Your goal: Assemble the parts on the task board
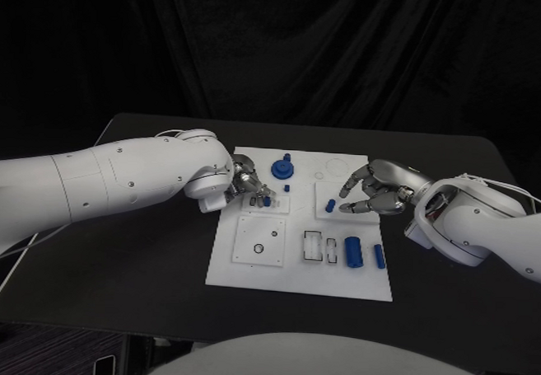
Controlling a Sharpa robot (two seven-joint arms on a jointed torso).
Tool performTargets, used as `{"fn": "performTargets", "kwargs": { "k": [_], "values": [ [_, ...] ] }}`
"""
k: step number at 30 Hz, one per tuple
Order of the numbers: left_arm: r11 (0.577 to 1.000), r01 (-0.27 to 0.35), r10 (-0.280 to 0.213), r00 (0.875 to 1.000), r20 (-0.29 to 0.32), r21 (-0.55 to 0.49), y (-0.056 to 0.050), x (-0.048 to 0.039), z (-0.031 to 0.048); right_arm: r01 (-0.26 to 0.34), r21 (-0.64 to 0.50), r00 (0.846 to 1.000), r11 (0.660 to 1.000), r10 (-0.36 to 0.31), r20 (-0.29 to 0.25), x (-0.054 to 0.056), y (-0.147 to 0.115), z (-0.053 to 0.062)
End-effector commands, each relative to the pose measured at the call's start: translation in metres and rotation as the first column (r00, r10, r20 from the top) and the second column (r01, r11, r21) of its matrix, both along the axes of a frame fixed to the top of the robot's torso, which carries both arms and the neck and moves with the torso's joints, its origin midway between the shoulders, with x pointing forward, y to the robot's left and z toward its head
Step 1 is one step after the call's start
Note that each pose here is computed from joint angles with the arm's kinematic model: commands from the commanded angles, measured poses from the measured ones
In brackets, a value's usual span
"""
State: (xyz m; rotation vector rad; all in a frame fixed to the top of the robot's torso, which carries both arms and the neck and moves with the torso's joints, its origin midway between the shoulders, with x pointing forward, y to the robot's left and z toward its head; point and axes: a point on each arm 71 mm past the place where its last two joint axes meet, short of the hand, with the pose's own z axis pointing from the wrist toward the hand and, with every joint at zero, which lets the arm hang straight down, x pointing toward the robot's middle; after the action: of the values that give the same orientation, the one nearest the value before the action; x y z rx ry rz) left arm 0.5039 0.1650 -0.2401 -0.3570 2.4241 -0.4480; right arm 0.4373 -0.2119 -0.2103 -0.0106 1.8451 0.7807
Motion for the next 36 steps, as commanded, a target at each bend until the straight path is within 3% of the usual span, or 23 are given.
{"fn": "performTargets", "kwargs": {
  "k": [1,5,11,16,22,26,30,36],
  "values": [
    [0.999,-0.016,0.019,0.999,0.05,-0.049,0.001,-0.0038,0.001,0.011,-0.017,1.0,1.0,-0.011,-0.009,0.0,-0.002,-0.001],
    [0.997,-0.014,0.024,0.989,0.144,-0.071,0.006,-0.0059,0.0078,0.014,-0.018,1.0,1.0,-0.014,-0.009,0.001,-0.003,-0.002],
    [0.995,0.002,0.028,0.956,0.292,-0.101,0.014,-0.0096,0.0257,0.021,-0.02,1.0,1.0,-0.021,-0.007,0.002,-0.005,-0.002],
    [0.993,0.014,0.031,0.932,0.362,-0.121,0.019,-0.0087,0.0452,0.026,-0.023,1.0,0.999,-0.026,-0.006,0.003,-0.006,-0.002],
    [0.99,0.061,-0.006,0.917,0.398,-0.124,0.026,-0.003,0.0641,0.028,-0.026,1.0,0.999,-0.028,-0.006,0.005,-0.006,-0.003],
    [0.991,0.108,-0.077,0.938,0.339,-0.076,0.029,0.0001,0.0701,0.027,-0.027,1.0,0.999,-0.027,-0.006,0.006,-0.005,-0.003],
    [0.983,0.181,-0.186,0.964,0.188,0.041,0.028,0.0067,0.0757,0.025,-0.026,1.0,0.999,-0.026,-0.004,0.007,-0.003,-0.003],
    [0.951,0.258,-0.264,0.964,0.018,0.171,0.02,0.0189,0.0769,0.022,-0.015,1.0,1.0,-0.022,0.01,0.007,-0.001,-0.002]
  ]
}}
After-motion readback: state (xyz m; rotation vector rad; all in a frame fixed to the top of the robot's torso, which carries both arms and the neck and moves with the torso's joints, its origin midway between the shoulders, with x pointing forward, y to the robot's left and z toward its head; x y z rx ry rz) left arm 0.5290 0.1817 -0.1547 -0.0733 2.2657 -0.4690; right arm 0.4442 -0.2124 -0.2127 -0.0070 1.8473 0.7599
